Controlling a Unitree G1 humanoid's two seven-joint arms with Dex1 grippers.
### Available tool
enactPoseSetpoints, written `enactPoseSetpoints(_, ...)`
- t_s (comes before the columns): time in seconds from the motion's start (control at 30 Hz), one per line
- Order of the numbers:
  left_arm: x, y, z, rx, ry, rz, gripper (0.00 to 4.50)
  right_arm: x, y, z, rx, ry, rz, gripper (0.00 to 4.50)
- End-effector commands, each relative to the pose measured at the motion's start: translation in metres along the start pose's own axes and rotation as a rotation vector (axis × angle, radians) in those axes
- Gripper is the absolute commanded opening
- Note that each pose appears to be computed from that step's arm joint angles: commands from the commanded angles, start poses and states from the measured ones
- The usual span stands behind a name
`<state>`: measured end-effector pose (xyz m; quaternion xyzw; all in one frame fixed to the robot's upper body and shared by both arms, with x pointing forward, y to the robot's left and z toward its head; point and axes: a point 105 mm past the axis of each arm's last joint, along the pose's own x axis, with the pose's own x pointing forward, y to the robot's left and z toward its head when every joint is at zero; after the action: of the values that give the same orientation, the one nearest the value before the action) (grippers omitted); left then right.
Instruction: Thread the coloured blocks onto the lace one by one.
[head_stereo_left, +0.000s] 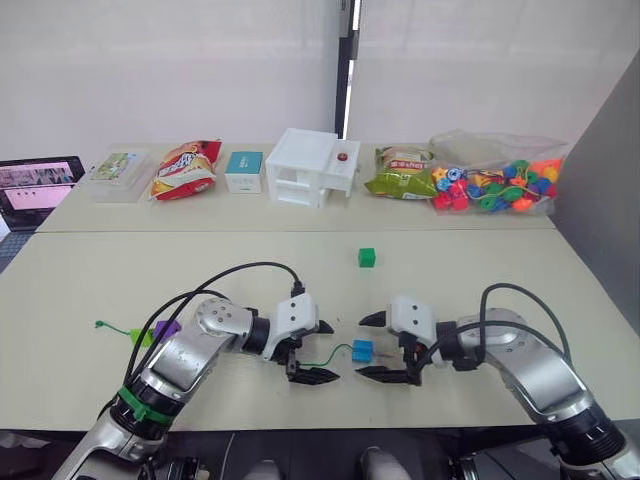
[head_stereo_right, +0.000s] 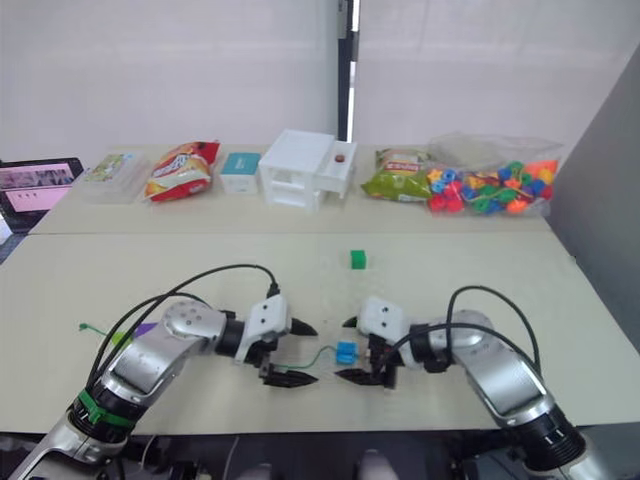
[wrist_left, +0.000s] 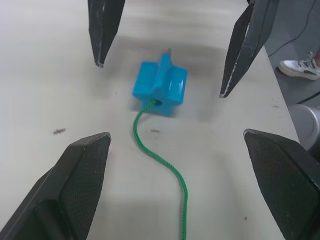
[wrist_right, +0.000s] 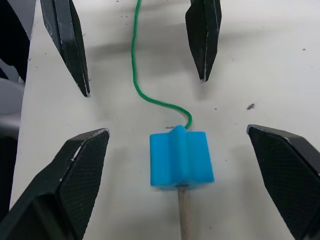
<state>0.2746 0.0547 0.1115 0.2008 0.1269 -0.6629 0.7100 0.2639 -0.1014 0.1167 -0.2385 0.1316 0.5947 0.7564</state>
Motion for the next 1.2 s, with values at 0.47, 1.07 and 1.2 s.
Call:
enactPoseSetpoints(0.47,0.046,0.012,0.005,0.179,0.027,-0.070,4.48,-0.022,0.000,-0.015,0.007,0.036,-0.078,4.48)
enactPoseSetpoints(1.07,0.050,0.008,0.005,0.179,0.005,-0.088,1.38,-0.010,-0.005,-0.035,0.008,0.095,-0.082,4.50)
enactPoseSetpoints(1.2,0.049,0.008,0.006,0.177,0.001,-0.086,1.38,-0.007,-0.006,-0.042,0.004,0.105,-0.077,3.29)
